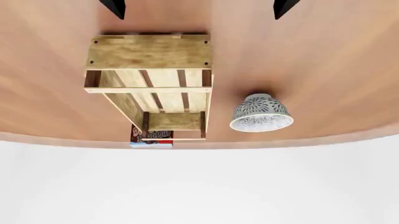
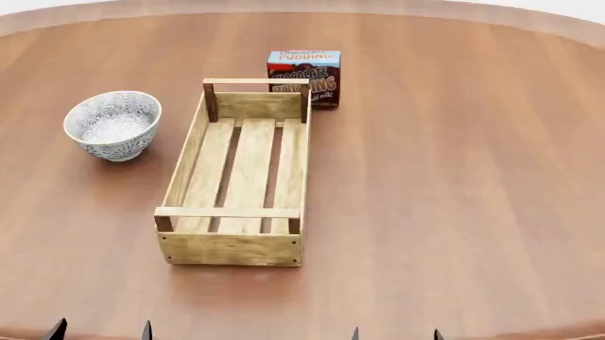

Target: Pick up the bowl on the left and put it in the tray.

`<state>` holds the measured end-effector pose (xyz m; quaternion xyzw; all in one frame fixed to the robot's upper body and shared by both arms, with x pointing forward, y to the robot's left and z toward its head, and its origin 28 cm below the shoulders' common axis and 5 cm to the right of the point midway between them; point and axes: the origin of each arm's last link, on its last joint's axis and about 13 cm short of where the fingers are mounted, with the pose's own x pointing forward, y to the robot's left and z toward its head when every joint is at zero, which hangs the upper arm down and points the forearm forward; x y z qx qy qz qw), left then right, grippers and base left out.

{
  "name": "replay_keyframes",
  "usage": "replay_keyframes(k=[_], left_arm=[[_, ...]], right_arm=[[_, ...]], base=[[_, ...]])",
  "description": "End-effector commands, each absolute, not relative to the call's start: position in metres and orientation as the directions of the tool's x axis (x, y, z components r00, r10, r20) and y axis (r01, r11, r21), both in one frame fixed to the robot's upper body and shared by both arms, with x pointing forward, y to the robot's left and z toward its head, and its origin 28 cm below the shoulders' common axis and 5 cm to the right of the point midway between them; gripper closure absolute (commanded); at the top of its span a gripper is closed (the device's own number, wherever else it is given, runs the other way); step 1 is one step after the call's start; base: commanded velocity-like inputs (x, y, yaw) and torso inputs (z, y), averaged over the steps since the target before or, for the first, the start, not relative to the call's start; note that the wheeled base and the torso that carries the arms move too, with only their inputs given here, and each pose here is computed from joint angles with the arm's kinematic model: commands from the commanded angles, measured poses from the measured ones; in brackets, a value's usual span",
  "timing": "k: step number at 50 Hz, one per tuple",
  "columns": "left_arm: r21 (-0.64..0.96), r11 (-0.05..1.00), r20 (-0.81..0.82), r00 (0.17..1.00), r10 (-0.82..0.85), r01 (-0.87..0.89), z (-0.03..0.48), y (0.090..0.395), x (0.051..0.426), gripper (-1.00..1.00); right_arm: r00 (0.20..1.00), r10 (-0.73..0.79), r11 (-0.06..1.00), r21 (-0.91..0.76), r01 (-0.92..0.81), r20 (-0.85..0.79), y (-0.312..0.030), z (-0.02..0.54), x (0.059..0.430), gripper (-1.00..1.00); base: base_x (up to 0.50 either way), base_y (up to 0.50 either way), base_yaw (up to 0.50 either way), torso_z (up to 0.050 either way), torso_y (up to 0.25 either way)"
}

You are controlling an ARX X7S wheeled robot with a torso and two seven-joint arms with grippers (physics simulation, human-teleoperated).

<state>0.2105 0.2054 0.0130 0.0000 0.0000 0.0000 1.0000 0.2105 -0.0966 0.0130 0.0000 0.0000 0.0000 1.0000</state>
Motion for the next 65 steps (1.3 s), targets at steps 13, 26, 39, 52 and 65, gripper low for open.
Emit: replay_keyframes(k=[13,26,39,52,65], left_arm=[[-0.027,1.0,0.017,1.0,-0.006,0.007,0.021,0.204,0.202,-1.0],[-0.034,0.999,0.036,0.999,0.007,-0.006,0.022,0.208,0.201,-1.0],[-0.025,1.0,0.037,0.999,-0.007,0.007,0.015,0.206,0.204,-1.0],[-0.017,1.0,0.053,0.999,0.0,0.001,0.013,0.207,0.202,-1.0],[-0.006,1.0,0.056,0.998,-0.007,0.007,0.011,0.207,0.202,-1.0]], right_arm=[[0.999,0.013,0.999,-0.03,-0.012,0.038,-0.096,0.024,0.2,-1.0],[0.999,0.011,1.0,-0.017,-0.011,0.051,-0.095,0.026,0.2,-1.0],[0.997,0.017,0.999,-0.03,-0.015,0.077,-0.097,0.021,0.203,-1.0],[0.998,0.019,1.0,-0.008,-0.019,0.062,-0.097,0.02,0.2,-1.0],[0.998,0.004,1.0,0.02,-0.005,0.06,-0.1,0.018,0.2,-1.0]], base=[[0.0,0.0,0.0,0.0,0.0],[0.0,0.0,0.0,0.0,0.0],[0.0,0.19,0.0,0.0,0.0],[0.0,0.5,0.0,0.0,0.0],[0.0,0.5,0.0,0.0,0.0]])
